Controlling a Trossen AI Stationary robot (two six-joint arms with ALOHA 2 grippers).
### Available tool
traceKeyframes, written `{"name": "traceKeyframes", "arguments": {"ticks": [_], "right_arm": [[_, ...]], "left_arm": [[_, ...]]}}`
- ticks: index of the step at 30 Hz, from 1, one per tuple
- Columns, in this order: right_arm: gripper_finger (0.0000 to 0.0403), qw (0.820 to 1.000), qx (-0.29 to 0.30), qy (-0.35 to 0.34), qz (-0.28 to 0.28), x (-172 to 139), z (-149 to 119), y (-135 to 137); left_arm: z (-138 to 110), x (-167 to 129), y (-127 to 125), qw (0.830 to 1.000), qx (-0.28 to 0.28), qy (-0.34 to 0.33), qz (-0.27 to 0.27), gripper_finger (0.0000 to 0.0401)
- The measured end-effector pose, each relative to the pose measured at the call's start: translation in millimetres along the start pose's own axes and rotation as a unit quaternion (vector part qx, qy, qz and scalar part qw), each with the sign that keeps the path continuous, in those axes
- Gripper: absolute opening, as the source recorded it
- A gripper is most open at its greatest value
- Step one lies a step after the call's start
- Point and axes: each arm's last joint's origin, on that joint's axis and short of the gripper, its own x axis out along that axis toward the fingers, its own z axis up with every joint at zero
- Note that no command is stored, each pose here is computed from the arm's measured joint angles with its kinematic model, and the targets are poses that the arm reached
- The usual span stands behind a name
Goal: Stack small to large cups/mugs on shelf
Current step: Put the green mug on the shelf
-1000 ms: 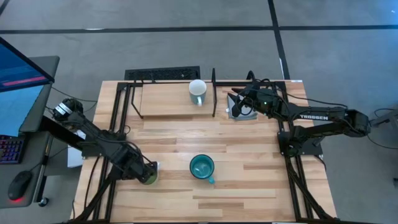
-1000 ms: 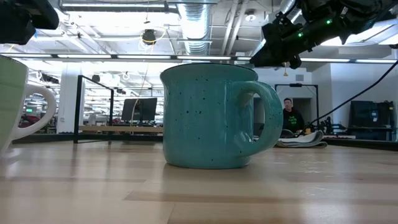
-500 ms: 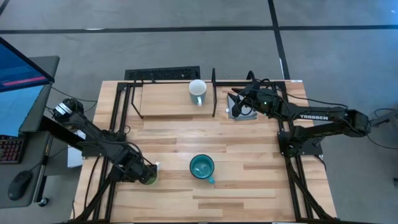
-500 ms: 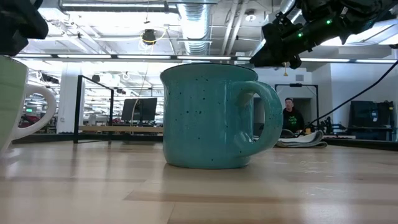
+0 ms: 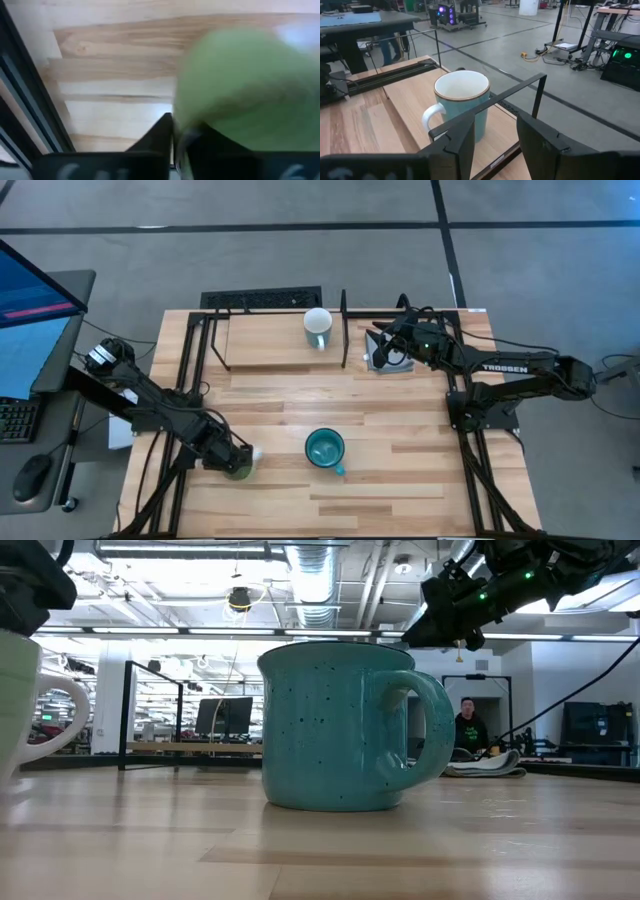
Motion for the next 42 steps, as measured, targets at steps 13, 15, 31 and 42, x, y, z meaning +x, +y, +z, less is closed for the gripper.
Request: {"name": "traceKeyframes", "arguments": {"ticks": [13, 15, 31, 42], "right_arm": [[0.0166, 1.0, 0.0, 0.003, 0.0, 0.0, -0.7, 0.0], [0.0166, 1.0, 0.0, 0.003, 0.0, 0.0, -0.7, 0.0], [0.0166, 1.0, 0.004, 0.003, 0.0, 0.0, -0.6, 0.0], [0.0166, 1.0, 0.007, 0.01, 0.0, 0.0, -2.0, 0.0]], "left_arm": [[16.7, -4.8, -4.9, 0.972, 0.22, -0.08, -0.004, 0.0008], [22.9, -6.5, -8.8, 0.964, 0.247, -0.098, -0.007, 0.001], [95.6, -41.0, -49.6, 0.904, 0.368, -0.217, -0.004, 0.0003], [136.8, -114.2, -79.6, 0.844, 0.468, -0.255, -0.061, 0.0003]]}}
